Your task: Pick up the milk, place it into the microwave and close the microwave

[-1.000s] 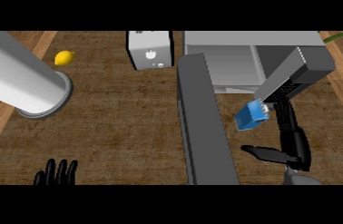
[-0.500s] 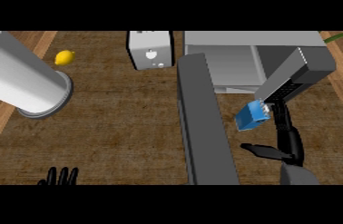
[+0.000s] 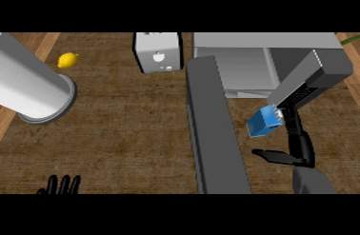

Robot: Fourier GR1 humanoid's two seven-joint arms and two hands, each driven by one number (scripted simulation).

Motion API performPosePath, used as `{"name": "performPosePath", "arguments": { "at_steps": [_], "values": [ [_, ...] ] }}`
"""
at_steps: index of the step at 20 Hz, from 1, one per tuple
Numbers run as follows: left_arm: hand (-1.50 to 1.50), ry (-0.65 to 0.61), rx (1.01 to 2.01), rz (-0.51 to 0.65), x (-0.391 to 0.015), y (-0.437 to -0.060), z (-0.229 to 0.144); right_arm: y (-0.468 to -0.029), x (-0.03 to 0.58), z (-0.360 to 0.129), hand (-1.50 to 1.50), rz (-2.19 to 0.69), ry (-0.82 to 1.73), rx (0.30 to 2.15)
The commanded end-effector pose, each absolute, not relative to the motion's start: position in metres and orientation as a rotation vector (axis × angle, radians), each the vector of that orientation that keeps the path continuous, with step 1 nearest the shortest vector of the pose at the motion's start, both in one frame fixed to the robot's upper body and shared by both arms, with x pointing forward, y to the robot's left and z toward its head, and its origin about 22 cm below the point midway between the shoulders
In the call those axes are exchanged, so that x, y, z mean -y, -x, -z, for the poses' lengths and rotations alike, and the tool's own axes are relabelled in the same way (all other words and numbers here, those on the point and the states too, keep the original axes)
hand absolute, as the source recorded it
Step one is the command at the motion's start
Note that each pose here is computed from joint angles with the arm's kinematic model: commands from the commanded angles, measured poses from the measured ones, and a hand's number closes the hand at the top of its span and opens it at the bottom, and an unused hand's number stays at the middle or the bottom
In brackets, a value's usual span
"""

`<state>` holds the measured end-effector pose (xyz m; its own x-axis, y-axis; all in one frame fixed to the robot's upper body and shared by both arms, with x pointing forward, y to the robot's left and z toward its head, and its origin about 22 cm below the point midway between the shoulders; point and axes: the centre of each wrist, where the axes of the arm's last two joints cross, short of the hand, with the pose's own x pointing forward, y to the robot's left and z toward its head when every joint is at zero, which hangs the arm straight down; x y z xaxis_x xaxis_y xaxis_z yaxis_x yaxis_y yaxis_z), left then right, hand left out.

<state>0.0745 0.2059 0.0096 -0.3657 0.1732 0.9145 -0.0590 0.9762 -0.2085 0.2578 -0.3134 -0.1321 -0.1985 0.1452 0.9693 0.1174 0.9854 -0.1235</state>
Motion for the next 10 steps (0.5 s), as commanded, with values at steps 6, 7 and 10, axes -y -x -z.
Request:
{"name": "performPosePath", "arguments": {
  "at_steps": [6, 7, 10],
  "values": [
    [-1.5, 0.087, 1.924, -0.246, -0.194, -0.059, -0.013, -0.28, 0.288, 0.133, -1.5, -0.051, 0.135, 1.816],
    [-1.5, 0.076, 1.937, -0.244, -0.202, -0.06, -0.013, -0.279, 0.3, 0.129, -1.5, -0.032, 0.117, 1.797],
    [-1.5, 0.073, 1.932, -0.249, -0.217, -0.067, -0.015, -0.271, 0.31, 0.133, -1.5, 0.007, 0.107, 1.797]
  ]
}}
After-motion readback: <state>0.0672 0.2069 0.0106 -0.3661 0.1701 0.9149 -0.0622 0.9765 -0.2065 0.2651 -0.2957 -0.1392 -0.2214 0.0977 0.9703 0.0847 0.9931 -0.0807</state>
